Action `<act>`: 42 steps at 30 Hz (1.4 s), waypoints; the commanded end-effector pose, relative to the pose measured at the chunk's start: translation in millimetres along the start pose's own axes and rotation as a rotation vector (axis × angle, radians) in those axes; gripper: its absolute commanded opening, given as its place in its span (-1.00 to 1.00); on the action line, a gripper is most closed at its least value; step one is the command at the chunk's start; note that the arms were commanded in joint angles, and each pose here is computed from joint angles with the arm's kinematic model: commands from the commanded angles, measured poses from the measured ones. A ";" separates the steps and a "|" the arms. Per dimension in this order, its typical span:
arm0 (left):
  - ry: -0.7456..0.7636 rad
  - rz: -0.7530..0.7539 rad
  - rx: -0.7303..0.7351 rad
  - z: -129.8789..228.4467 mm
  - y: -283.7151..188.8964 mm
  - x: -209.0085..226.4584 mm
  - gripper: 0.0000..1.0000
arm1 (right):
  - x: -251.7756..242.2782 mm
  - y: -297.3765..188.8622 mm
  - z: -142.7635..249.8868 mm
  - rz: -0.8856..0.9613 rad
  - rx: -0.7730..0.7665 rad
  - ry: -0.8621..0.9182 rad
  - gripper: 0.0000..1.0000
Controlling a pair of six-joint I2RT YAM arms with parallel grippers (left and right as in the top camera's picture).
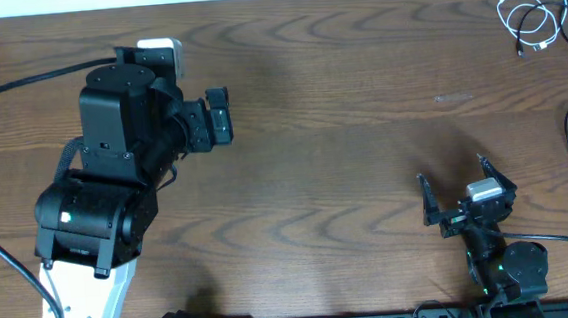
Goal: Untangle cables
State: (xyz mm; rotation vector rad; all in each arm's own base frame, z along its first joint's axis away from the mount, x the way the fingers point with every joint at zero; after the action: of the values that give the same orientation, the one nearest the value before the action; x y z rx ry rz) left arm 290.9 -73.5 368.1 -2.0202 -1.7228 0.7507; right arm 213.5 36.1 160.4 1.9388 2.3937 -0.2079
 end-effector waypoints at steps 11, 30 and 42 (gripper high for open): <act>0.006 -0.036 -0.007 25.3 -7.7 11.9 0.94 | -1.2 -0.4 0.3 0.010 -0.001 -0.004 0.99; 0.079 -0.016 -0.610 139.4 14.8 58.6 0.94 | -1.2 -0.4 0.3 0.010 -0.001 -0.004 0.99; 0.123 -0.041 -0.624 193.0 45.7 69.7 0.94 | -1.2 -0.4 0.3 0.010 -0.001 -0.004 0.99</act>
State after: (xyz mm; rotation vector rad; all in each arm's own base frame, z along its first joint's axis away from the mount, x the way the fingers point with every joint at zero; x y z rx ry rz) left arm 215.5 -25.7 182.0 -2.3485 -2.0805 0.1064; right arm 213.6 34.9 160.7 1.9488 2.3842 -0.2060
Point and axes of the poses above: each gripper's point midway between its finger pads, its own y axis out along the fingers, its own x axis along the line the jaws close on, z = x × y, the point moved 3 cm from there along -y, back along the fingers, and after that the axes turned 1 degree about -y, right-handed, at the moved point
